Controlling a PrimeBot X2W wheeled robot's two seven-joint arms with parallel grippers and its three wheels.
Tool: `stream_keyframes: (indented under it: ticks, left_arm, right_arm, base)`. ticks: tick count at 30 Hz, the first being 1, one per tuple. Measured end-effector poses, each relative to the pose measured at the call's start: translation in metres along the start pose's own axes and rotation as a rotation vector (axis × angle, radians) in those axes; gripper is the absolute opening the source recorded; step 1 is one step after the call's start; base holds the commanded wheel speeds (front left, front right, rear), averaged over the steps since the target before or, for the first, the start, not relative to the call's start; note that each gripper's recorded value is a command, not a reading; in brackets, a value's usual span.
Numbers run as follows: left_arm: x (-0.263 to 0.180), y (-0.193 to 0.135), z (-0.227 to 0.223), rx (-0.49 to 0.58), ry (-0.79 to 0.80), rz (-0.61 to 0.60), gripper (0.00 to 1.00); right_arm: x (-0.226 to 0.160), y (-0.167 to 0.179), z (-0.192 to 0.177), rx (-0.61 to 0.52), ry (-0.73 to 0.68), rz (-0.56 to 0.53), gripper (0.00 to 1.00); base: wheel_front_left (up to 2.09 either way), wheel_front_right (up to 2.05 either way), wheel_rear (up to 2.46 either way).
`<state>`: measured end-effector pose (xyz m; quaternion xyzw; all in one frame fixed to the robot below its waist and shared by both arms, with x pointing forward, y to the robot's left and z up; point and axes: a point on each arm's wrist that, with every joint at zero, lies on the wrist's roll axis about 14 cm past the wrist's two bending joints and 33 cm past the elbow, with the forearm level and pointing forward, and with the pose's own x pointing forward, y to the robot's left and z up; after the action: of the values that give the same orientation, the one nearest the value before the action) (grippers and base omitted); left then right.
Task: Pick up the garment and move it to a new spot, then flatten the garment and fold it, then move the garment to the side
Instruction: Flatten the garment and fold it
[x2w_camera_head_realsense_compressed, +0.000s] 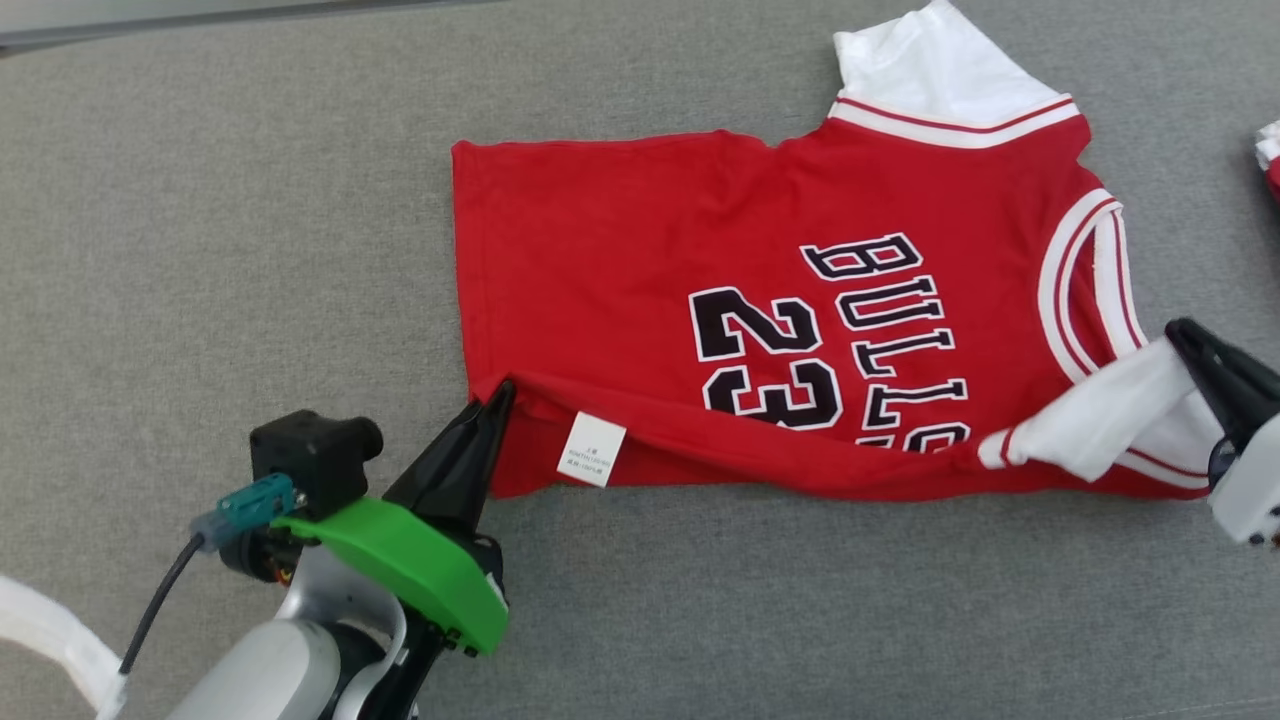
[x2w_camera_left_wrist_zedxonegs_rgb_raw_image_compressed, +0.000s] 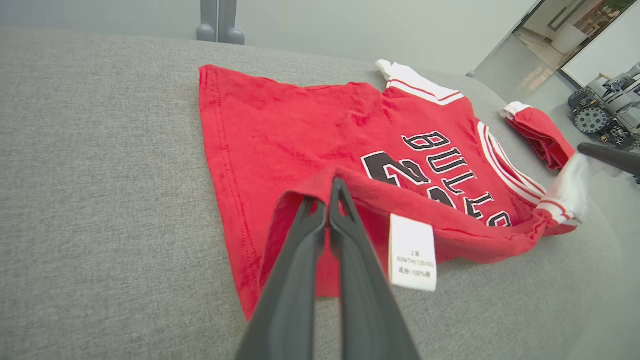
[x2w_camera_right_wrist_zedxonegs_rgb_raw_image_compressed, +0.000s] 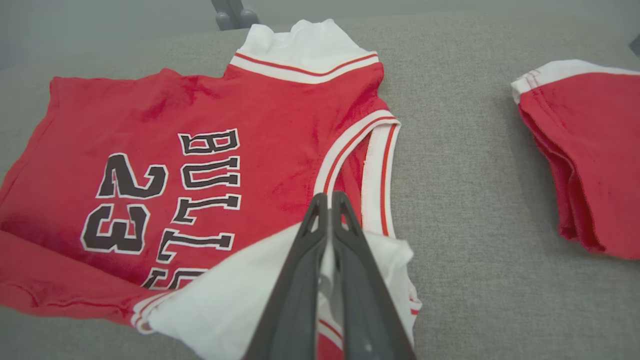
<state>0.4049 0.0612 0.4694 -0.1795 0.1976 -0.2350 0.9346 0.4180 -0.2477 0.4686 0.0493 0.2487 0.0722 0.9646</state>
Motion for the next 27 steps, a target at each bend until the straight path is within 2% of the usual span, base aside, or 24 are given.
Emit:
stream_keyframes:
  ticks: [6,7,8,10,11,15,17,21,23,27]
  left_arm:
    - [0.015,0.025,-0.020,0.055,0.099,0.056,0.00]
    - [0.017,0.028,-0.021,0.050,0.103,0.064,0.00]
    - [0.021,0.030,-0.020,0.034,0.091,0.075,0.26]
    - [0.026,0.036,-0.024,0.027,0.103,0.093,0.78]
    - [0.027,0.042,-0.027,0.031,0.111,0.114,1.00]
    - [0.024,0.056,-0.032,0.030,0.112,0.175,1.00]
    - [0.016,0.059,-0.037,0.021,0.114,0.200,1.00]
    - [-0.005,0.047,-0.056,-0.034,0.145,0.203,1.00]
    - [-0.010,0.035,-0.065,-0.074,0.160,0.184,1.00]
    - [-0.008,0.021,-0.072,-0.086,0.171,0.147,1.00]
  right_arm:
    - [0.047,0.011,0.021,-0.079,0.043,0.054,0.00]
    - [0.053,0.011,0.025,-0.085,0.038,0.052,0.29]
    - [0.060,0.011,0.026,-0.090,0.046,0.051,1.00]
    - [0.070,0.010,0.028,-0.138,0.046,0.035,1.00]
    - [0.074,0.009,0.034,-0.151,0.021,0.027,1.00]
    - [0.073,0.012,0.063,-0.135,-0.142,0.018,1.00]
    - [0.063,0.007,0.063,-0.157,-0.169,-0.002,1.00]
    - [0.030,0.000,0.015,-0.137,-0.060,-0.026,1.00]
    - [0.010,-0.015,-0.006,-0.137,-0.006,-0.074,1.00]
    - [-0.010,-0.034,-0.038,-0.120,0.084,-0.143,1.00]
  base:
    - [0.00,0.00,0.00]
    - [0.00,0.00,0.00]
    - [0.00,0.00,0.00]
    - [0.00,0.00,0.00]
    - [0.00,0.00,0.00]
    - [0.00,0.00,0.00]
    - [0.00,0.00,0.00]
    - [0.00,0.00,0.00]
    - [0.00,0.00,0.00]
    - [0.00,0.00,0.00]
